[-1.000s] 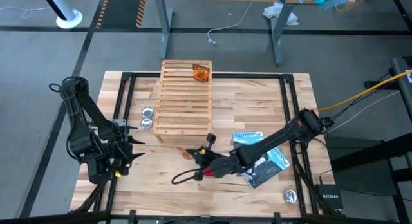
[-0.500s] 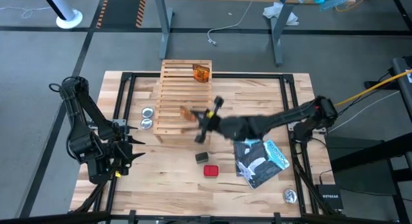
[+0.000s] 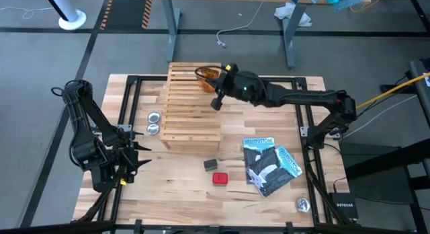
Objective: Shelf spices
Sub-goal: Put the orange seasoning pack on the shelf
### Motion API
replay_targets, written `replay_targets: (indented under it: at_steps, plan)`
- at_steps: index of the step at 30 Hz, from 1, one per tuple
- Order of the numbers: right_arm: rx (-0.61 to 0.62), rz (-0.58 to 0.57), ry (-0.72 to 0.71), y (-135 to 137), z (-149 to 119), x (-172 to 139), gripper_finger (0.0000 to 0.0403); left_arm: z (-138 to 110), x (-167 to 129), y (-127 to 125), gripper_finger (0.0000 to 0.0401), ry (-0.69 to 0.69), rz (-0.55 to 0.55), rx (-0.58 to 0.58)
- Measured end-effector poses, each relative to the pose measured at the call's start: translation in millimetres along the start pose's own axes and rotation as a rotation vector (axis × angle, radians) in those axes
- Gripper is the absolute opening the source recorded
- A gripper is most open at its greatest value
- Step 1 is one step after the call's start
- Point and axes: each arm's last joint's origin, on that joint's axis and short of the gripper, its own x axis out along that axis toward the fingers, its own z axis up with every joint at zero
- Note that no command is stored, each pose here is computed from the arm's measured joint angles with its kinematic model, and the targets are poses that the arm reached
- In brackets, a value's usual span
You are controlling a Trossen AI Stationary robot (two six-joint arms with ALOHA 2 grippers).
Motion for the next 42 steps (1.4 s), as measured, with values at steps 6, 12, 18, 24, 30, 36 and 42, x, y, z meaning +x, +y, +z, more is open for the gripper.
replay_targets:
  at_steps: [6,12,18,24,30,36,42]
  plan:
    - [0.017,0.033,0.028,-15.2,-8.4,5.6,0.0001,0.0,0.0,0.0,0.0169,0.0,0.0,0.0]
    - [0.024,0.056,0.07,-12.9,-17.1,12.3,0.0001,0.0,0.0,0.0,0.0169,0.0,0.0,0.0]
    - [0.04,0.075,0.105,-8.8,-25.9,20.6,0.0001,0.0,0.0,0.0,0.0169,0.0,0.0,0.0]
    - [0.04,0.074,0.101,-8.9,-25.6,20.6,0.0001,0.0,0.0,0.1,0.0169,0.0,0.0,0.0]
    - [0.041,0.056,0.102,-9.3,-25.5,20.7,0.0012,0.0,0.0,0.1,0.0169,0.0,0.0,0.0]
    - [0.084,0.044,0.104,-9.7,-25.5,20.7,0.0023,0.0,0.0,0.1,0.0169,0.0,0.0,0.0]
    - [0.092,0.053,0.103,-9.3,-25.4,20.7,0.0025,0.0,0.0,0.1,0.0169,0.0,0.0,0.0]
